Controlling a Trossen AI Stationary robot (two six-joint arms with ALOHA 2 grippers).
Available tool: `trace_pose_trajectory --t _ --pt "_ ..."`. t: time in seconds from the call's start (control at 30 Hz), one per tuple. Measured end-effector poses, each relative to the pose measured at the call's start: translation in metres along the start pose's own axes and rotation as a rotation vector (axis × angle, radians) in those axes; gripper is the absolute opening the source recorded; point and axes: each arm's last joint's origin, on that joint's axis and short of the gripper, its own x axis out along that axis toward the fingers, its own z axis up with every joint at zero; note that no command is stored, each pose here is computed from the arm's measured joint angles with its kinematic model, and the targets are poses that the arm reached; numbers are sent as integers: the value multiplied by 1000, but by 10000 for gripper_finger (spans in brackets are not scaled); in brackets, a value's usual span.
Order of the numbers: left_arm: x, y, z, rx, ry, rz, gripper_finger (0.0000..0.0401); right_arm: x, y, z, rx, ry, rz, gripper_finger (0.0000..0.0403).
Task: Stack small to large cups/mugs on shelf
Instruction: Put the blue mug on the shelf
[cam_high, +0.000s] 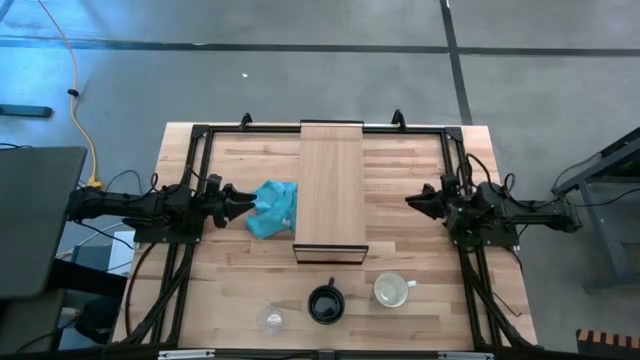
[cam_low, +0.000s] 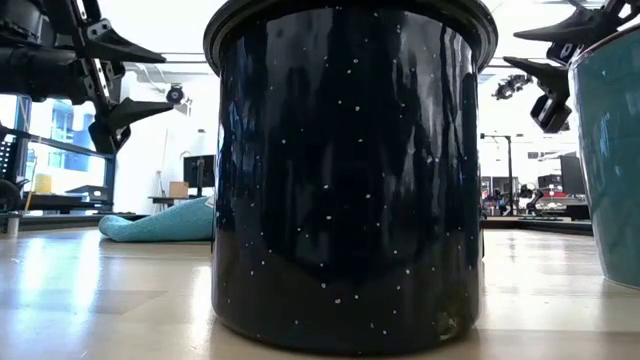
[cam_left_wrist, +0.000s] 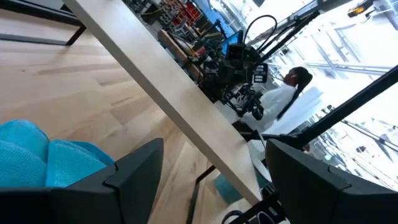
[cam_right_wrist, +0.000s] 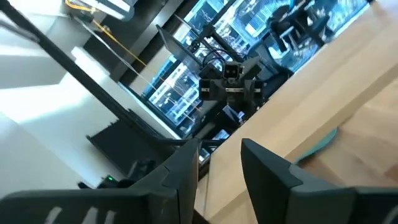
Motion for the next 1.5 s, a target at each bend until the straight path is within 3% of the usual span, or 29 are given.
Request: trace_pose_trajectory --t 0.1,0.33,0.43,0.57,0.77,0.97,1.13,1.2,1.37,1.5 --pt "0 0 0 51 -14 13 271 0 -1 -1 15 6 -7 115" --pt "0 1 1 -3 -26 24 271 0 0 -1 324 11 -4 115" --pt "0 1 1 32 -25 26 271 0 1 -3 376 83 42 115" --pt "0 1 1 47 -34 35 271 -1 5 -7 267 219 147 115" --pt "0 2 2 41 -57 57 271 -1 11 -2 -68 136 234 115" --pt "0 3 -2 33 6 38 271 -3 22 13 -427 -162 219 115" --pt "0 6 -5 42 36 71 271 -12 43 31 -657 -440 347 115" --pt "0 7 -5 44 40 79 271 -9 52 36 -682 -391 347 115" --pt "0 6 -5 40 38 78 271 16 72 43 -700 13 223 115" --pt "0 6 -5 41 38 78 271 42 96 54 -761 199 215 115"
